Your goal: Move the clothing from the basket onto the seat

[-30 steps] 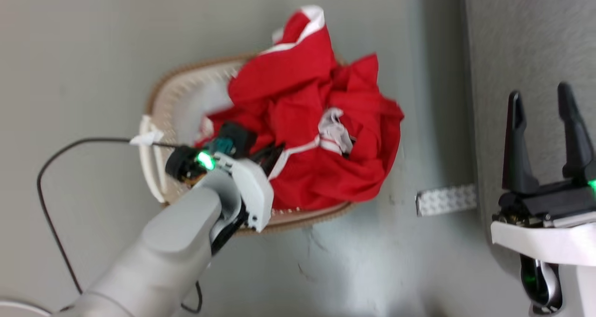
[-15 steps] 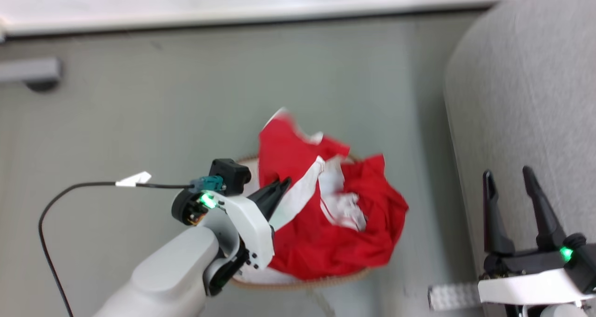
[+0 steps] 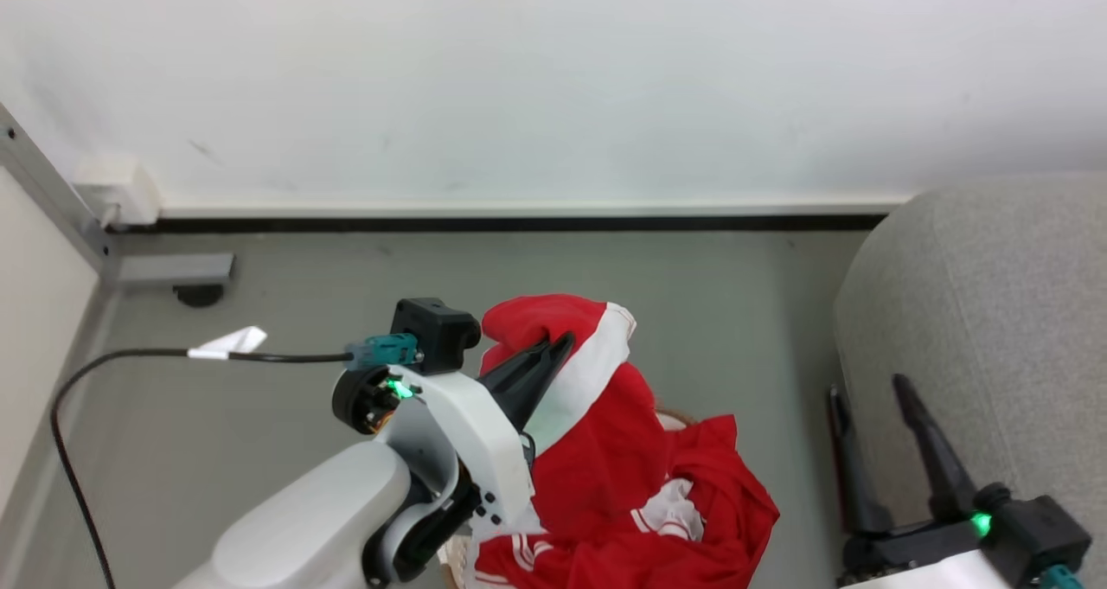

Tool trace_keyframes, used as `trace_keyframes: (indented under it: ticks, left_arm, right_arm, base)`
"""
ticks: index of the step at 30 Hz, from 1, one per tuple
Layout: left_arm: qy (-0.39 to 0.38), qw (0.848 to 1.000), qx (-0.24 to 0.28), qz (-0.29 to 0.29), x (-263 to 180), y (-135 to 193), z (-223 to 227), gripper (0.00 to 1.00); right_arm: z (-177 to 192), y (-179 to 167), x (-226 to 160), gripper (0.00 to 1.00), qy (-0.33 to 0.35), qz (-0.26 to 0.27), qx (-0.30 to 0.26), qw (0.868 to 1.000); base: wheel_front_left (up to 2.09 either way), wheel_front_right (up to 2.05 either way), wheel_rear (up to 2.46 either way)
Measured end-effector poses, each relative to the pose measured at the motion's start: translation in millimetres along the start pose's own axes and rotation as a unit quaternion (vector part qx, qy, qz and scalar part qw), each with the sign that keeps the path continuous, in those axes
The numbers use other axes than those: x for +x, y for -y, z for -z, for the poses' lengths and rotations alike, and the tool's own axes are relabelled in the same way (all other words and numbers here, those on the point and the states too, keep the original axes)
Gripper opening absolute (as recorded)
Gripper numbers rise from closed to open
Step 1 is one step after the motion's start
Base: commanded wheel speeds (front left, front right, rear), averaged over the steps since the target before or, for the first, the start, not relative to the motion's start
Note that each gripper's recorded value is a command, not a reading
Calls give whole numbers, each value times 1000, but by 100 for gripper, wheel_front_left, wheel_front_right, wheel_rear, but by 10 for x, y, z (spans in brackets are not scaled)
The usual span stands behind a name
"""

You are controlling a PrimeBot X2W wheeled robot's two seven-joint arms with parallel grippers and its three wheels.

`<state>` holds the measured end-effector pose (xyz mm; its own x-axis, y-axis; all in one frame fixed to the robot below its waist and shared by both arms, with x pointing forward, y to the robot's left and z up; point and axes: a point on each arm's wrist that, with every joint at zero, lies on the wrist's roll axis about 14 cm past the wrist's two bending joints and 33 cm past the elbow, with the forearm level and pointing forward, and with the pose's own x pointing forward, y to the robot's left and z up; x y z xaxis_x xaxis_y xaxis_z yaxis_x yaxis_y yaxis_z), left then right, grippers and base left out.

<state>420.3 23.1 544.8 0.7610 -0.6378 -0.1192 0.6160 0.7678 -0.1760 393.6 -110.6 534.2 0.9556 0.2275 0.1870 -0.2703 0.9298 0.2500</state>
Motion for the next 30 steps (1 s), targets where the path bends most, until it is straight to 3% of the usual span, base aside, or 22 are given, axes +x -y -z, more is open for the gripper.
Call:
trace_keyframes:
  ticks: [11, 21, 27, 28, 29, 30]
  left_arm:
    - [51, 998, 26, 23, -267, 397, -507, 0]
    - [54, 996, 30, 71, -358, 771, -571, 0]
    - [60, 994, 27, 88, -436, 929, -603, 0]
    - [61, 994, 25, 90, -452, 946, -607, 0]
    - [62, 994, 24, 89, -465, 949, -606, 0]
    - [63, 994, 24, 87, -478, 939, -608, 0]
  right_arm:
    - [-157, -904, -165, 100, 15, -138, 5, 990]
    - [107, -1190, -144, 100, -32, -220, -50, 974]
    - [229, -1316, -85, 99, -55, -240, -43, 968]
    - [257, -1342, -90, 18, -60, -244, -39, 967]
    - [254, -1374, -85, 0, -61, -247, -33, 967]
    - [241, -1401, -74, 0, -60, -250, -25, 966]
  base:
    - [0, 0, 0]
    - [0, 0, 0]
    - [0, 0, 0]
    - [0, 0, 0]
    - [0, 0, 0]
    - [0, 0, 0]
